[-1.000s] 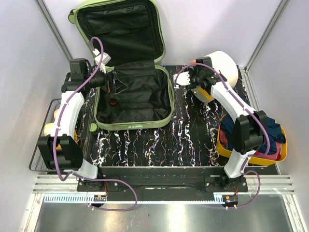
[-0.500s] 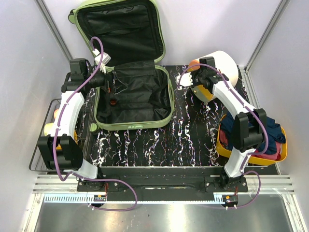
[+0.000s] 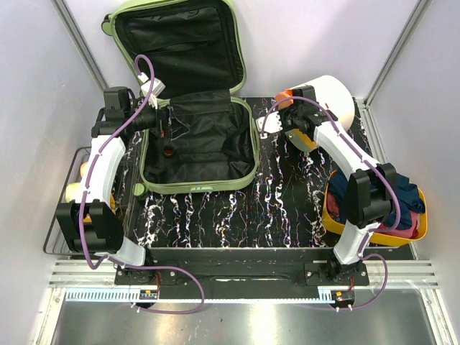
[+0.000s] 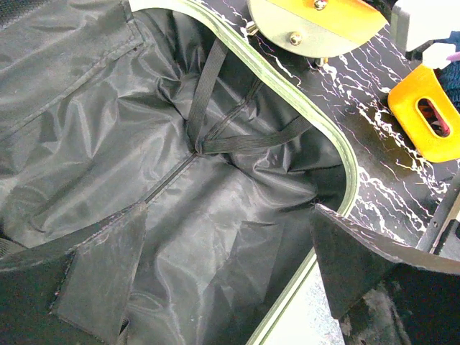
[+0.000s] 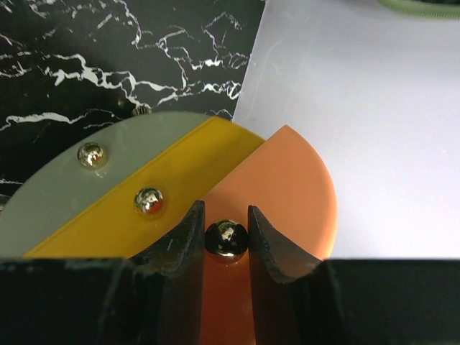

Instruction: Open, take out, and arrange the luggage

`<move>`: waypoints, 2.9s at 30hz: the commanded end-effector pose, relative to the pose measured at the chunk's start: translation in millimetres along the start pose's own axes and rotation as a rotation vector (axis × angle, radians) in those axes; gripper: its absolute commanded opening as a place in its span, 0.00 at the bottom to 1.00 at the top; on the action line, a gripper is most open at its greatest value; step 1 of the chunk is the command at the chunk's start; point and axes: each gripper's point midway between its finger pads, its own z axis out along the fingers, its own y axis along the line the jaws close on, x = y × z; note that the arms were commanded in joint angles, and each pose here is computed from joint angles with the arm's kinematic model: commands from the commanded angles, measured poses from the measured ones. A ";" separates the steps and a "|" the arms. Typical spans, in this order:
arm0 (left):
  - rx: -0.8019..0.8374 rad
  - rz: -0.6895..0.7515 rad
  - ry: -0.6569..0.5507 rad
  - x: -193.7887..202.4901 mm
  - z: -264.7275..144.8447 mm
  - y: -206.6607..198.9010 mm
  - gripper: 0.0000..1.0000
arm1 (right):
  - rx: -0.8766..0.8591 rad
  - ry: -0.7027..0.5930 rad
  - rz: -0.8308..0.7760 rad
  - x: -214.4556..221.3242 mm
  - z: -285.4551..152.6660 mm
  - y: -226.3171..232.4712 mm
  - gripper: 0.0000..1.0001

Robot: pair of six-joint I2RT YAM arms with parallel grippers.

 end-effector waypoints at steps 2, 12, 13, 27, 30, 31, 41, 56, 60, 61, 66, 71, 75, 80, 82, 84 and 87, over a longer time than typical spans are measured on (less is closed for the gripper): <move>-0.011 0.065 -0.038 -17.8 -4.5 -2.2 0.99 | -0.022 -0.122 -0.026 -46.1 -7.4 2.8 0.20; -0.097 -0.009 0.026 -4.0 -0.2 19.5 0.99 | 0.017 -0.095 0.088 -48.8 -12.6 -11.9 0.84; -0.112 -0.020 0.037 -2.2 0.7 22.7 0.99 | 0.020 -0.092 0.104 -47.9 -15.2 -14.1 0.87; -0.426 -0.155 0.245 61.4 8.1 100.4 0.99 | 0.075 -0.263 0.691 -95.1 -48.1 -78.5 0.94; -0.485 -0.123 0.351 87.5 10.7 119.6 0.99 | 0.030 -0.308 0.874 -107.4 -47.8 -85.9 0.94; -0.492 -0.110 0.379 93.4 12.4 123.6 0.99 | 0.008 -0.310 0.914 -110.2 -42.4 -83.1 0.94; -0.541 0.058 0.663 146.0 48.6 148.6 0.80 | -0.028 -0.343 1.050 -120.2 -50.6 -82.2 0.93; -0.643 0.157 0.722 143.9 50.5 165.0 0.77 | -0.014 -0.333 1.023 -118.6 -62.3 -69.1 0.94; -0.649 0.171 0.728 143.2 49.3 167.0 0.77 | -0.016 -0.331 1.020 -117.9 -60.6 -67.9 0.94; -0.651 0.171 0.738 146.3 49.1 167.9 0.77 | -0.017 -0.332 1.018 -118.6 -60.2 -67.7 0.94; -0.646 0.174 0.765 155.9 51.2 172.6 0.75 | -0.012 -0.329 1.009 -117.0 -60.8 -68.0 0.94; -0.652 0.174 0.781 160.8 55.1 177.8 0.71 | -0.017 -0.331 1.007 -118.2 -60.3 -66.5 0.94; -0.655 0.169 0.807 168.0 55.6 184.4 0.71 | -0.017 -0.333 1.004 -118.4 -59.6 -66.5 0.94; -0.655 0.162 0.821 174.8 55.5 190.4 0.68 | -0.019 -0.326 0.999 -116.8 -58.8 -64.1 0.94; -0.659 0.157 0.820 175.5 54.6 192.5 0.61 | -0.021 -0.324 0.997 -116.7 -59.2 -62.9 0.94; -0.653 0.153 0.814 174.0 53.7 192.3 0.52 | -0.021 -0.326 0.992 -116.9 -59.6 -62.5 0.94; -0.646 0.152 0.782 163.2 52.9 187.0 0.41 | -0.016 -0.328 0.985 -116.6 -59.3 -63.2 0.94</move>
